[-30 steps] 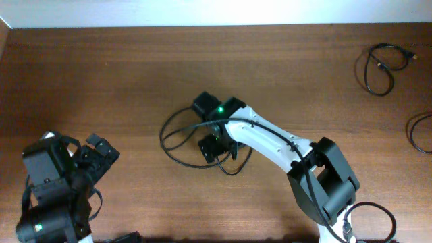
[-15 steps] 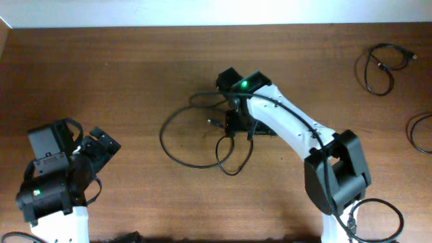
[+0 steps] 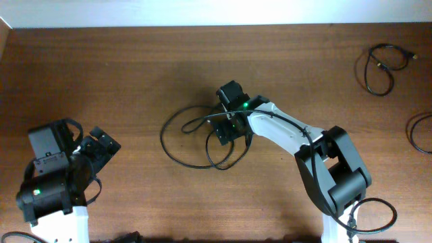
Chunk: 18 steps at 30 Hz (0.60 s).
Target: Untangle cables
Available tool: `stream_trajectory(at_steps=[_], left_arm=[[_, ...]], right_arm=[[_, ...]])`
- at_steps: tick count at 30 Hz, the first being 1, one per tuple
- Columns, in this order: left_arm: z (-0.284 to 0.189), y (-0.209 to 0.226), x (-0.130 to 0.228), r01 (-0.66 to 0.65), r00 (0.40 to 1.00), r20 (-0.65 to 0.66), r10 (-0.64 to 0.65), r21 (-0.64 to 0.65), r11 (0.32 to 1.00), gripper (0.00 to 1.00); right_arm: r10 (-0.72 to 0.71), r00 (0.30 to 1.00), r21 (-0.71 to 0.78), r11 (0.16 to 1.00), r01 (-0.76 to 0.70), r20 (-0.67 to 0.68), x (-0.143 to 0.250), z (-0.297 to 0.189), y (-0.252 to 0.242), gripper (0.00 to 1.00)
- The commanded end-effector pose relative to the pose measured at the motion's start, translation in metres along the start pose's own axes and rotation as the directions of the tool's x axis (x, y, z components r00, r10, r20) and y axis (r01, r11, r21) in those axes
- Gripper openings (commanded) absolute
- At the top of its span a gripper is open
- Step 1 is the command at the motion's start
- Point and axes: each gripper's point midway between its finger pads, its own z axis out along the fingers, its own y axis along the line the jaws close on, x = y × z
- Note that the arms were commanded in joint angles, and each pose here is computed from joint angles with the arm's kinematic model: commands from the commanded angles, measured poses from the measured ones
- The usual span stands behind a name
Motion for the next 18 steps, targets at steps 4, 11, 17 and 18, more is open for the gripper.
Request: stream_trajectory(at_steps=[4, 11, 17, 18], left_arm=[[-0.005, -0.002, -0.006, 0.017, 1.0, 0.019, -0.017, 0.008, 1.0, 0.99], [-0.005, -0.002, -0.006, 0.017, 1.0, 0.019, -0.017, 0.008, 1.0, 0.99], [-0.005, -0.002, -0.006, 0.017, 1.0, 0.019, -0.017, 0.008, 1.0, 0.99], [-0.005, -0.002, -0.006, 0.017, 1.0, 0.019, -0.017, 0.008, 1.0, 0.99]], right_arm=[[-0.007, 0.978, -0.017, 1.0, 0.004, -0.209, 0.051, 0.049, -0.002, 0.65], [0.099, 0.947, -0.102, 0.985, -0.136, -0.305, 0.057, 0.01, -0.021, 0.04], [0.5, 0.856, 0.228, 0.855, -0.465, -0.128, 0.061, -0.09, -0.16, 0.04], [0.566, 0.821, 0.282, 0.802, -0.527, -0.076, 0.069, -0.112, -0.184, 0.04]])
